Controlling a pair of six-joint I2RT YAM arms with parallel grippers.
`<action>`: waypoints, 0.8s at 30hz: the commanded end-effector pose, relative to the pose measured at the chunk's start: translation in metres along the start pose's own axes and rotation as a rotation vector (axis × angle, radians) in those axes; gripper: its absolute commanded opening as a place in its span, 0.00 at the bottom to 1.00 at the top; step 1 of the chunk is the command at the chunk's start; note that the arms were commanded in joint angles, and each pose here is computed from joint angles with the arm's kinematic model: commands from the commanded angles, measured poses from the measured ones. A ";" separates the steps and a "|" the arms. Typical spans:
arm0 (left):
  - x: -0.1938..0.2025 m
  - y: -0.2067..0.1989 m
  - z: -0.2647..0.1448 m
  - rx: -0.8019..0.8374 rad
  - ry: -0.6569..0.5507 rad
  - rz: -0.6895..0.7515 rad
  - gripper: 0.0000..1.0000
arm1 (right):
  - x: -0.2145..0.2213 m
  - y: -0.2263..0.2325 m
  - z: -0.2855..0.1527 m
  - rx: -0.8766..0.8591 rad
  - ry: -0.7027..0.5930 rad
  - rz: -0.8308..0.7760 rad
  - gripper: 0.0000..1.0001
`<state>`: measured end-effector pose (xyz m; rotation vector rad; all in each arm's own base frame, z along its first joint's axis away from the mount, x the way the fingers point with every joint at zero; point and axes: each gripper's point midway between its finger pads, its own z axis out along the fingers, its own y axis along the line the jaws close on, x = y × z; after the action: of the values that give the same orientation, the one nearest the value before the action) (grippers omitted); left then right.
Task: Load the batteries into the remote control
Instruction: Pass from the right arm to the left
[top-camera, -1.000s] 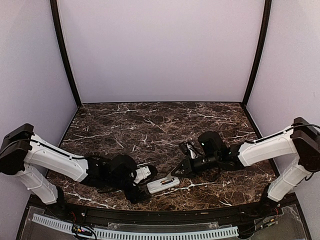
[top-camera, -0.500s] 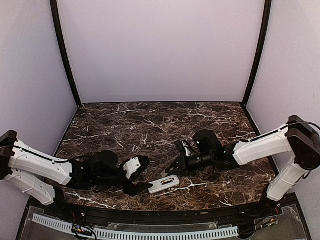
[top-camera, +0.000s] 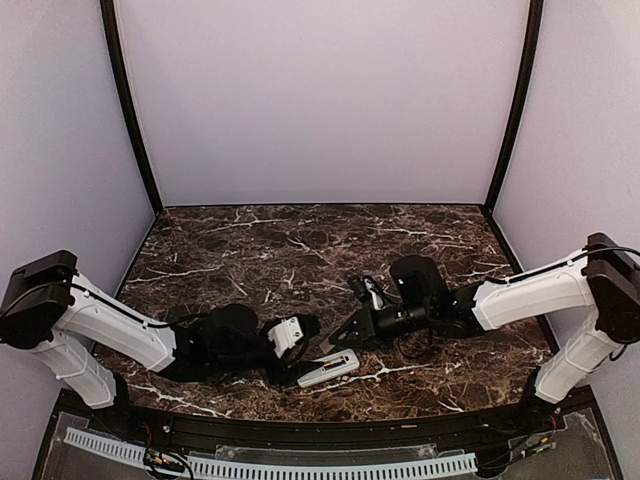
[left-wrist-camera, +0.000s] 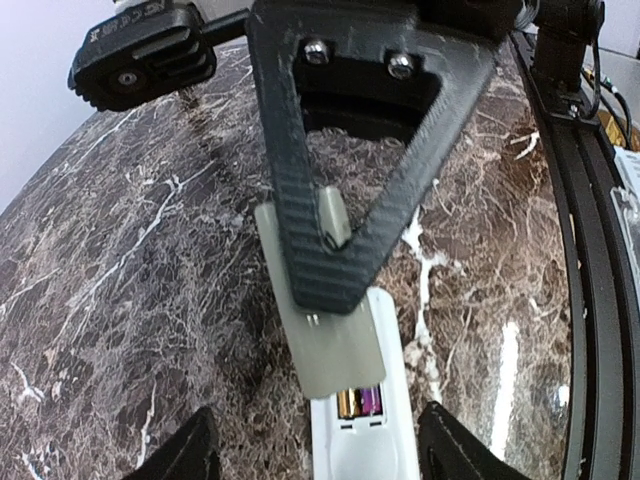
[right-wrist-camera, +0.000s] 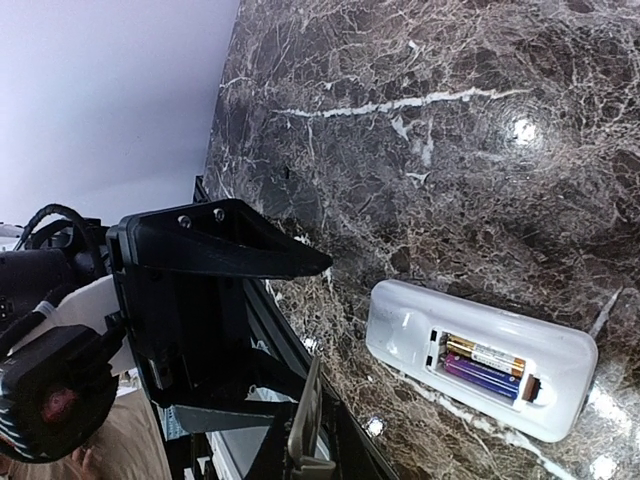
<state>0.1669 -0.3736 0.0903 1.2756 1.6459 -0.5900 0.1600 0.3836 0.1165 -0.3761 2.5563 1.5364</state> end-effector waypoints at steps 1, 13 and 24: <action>-0.031 0.000 0.004 0.009 -0.100 -0.006 0.65 | -0.004 0.019 -0.002 -0.035 -0.014 -0.047 0.00; -0.037 -0.008 0.009 0.057 -0.106 -0.001 0.47 | -0.005 0.025 -0.002 -0.048 -0.026 -0.065 0.00; -0.035 -0.008 0.014 0.056 -0.087 0.019 0.33 | -0.004 0.026 -0.003 -0.054 -0.028 -0.067 0.00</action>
<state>0.1669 -0.3993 0.1127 1.2648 1.5635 -0.6757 0.1557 0.3874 0.1220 -0.4078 2.5350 1.5476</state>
